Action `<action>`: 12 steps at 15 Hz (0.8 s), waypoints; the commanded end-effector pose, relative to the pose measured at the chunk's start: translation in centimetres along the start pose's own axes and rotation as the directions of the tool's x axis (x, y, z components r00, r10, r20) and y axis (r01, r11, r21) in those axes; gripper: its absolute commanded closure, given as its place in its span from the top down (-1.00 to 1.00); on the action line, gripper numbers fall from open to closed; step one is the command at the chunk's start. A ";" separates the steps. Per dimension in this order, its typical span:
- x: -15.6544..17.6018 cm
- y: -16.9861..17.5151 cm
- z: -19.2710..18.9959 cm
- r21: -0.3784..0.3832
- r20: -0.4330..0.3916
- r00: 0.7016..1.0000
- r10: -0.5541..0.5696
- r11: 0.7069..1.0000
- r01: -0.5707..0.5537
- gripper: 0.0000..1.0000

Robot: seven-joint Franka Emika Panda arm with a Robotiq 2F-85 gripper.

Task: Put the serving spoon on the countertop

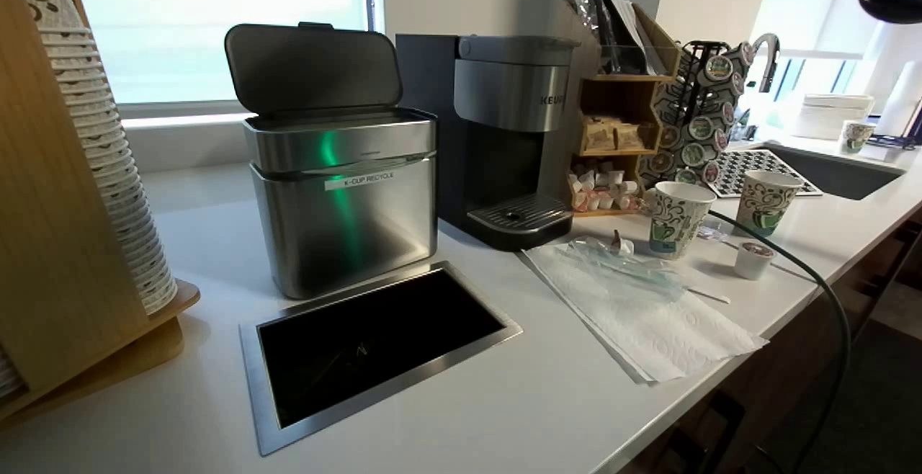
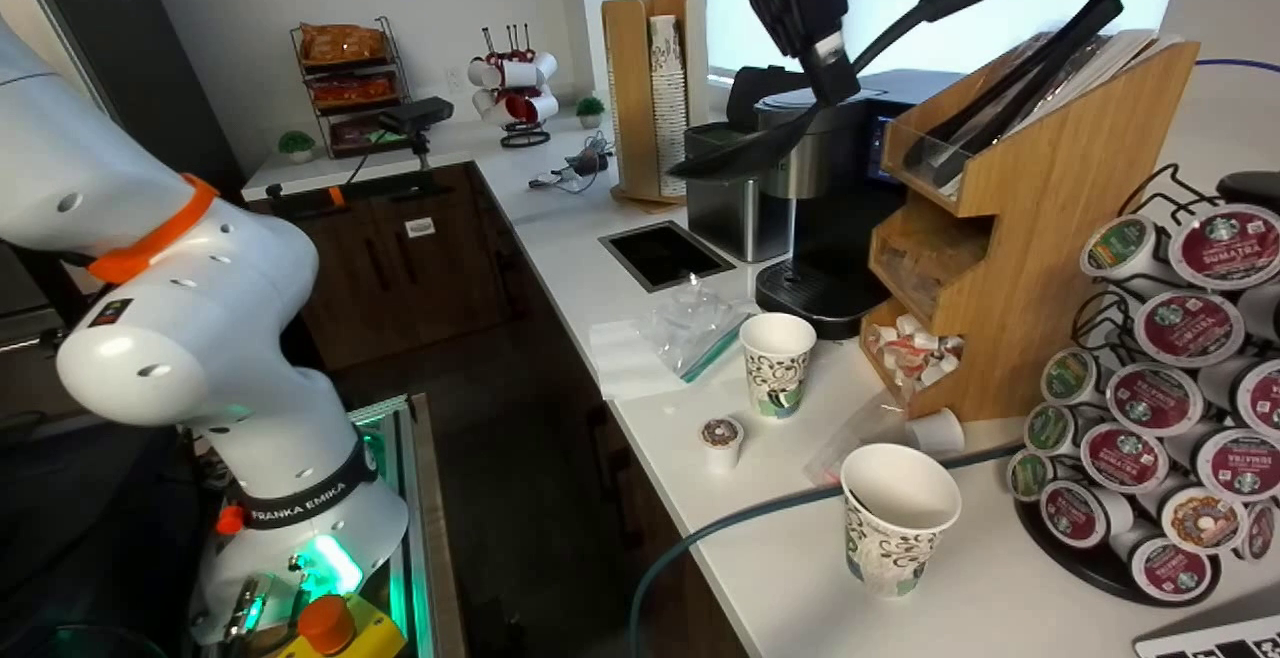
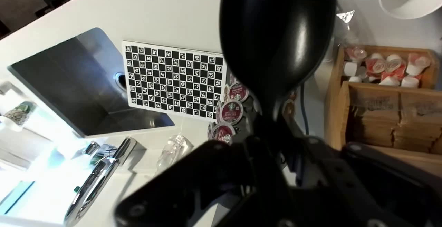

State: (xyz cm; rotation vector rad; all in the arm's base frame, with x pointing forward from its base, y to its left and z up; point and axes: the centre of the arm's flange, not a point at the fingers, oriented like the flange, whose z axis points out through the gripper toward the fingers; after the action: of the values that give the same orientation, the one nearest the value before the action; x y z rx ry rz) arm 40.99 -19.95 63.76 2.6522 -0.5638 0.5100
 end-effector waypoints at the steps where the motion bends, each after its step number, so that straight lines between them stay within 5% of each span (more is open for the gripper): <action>1: -0.1 -0.4 0.1 0.002 0.004 1.000 -0.008 1.000 0.008 -0.64; 3: -0.2 -0.5 0.3 0.002 0.007 1.000 -0.011 1.000 0.011 -0.64; 4: -0.7 -1.0 0.7 -0.009 0.008 1.000 -0.022 1.000 0.022 -0.91; 12: -7.9 -2.4 9.0 0.010 0.186 0.980 -0.074 0.997 0.073 -0.91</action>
State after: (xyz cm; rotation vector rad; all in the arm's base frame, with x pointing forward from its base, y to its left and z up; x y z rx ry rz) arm 40.06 -18.92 55.43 2.7067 -0.5442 0.3057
